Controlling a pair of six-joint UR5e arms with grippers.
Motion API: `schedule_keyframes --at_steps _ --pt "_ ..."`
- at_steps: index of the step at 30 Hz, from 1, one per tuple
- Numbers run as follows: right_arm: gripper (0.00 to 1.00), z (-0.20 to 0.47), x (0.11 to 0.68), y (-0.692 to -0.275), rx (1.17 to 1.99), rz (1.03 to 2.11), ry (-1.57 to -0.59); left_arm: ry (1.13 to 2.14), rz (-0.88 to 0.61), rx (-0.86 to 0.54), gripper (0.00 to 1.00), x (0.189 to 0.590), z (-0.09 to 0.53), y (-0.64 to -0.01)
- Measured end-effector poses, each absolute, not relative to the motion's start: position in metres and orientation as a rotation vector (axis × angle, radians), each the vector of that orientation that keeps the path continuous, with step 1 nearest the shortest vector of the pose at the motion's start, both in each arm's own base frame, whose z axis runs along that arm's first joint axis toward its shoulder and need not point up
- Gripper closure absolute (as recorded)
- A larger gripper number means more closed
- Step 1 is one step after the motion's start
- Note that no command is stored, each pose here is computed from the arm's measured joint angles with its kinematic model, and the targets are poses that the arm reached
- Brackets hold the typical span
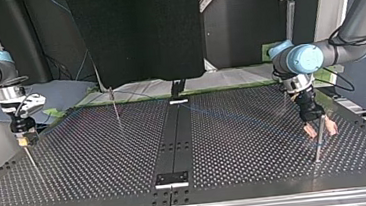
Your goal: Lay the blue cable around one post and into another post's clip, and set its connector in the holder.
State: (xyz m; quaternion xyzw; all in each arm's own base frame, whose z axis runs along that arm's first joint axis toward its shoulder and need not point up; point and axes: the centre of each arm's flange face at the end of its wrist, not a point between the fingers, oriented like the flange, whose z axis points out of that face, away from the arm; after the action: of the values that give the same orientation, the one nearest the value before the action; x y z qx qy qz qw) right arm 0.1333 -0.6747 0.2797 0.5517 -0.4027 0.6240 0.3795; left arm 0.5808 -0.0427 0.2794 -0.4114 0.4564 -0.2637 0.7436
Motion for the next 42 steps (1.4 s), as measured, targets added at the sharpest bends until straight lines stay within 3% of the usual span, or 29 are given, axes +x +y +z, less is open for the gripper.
schedule_keyframes --at_steps 42 --pt "1.0 0.2806 0.1313 -0.6761 1.405 1.597 -1.049 1.0 -0.58 -0.901 0.0 0.5807 0.2793 -0.0437"
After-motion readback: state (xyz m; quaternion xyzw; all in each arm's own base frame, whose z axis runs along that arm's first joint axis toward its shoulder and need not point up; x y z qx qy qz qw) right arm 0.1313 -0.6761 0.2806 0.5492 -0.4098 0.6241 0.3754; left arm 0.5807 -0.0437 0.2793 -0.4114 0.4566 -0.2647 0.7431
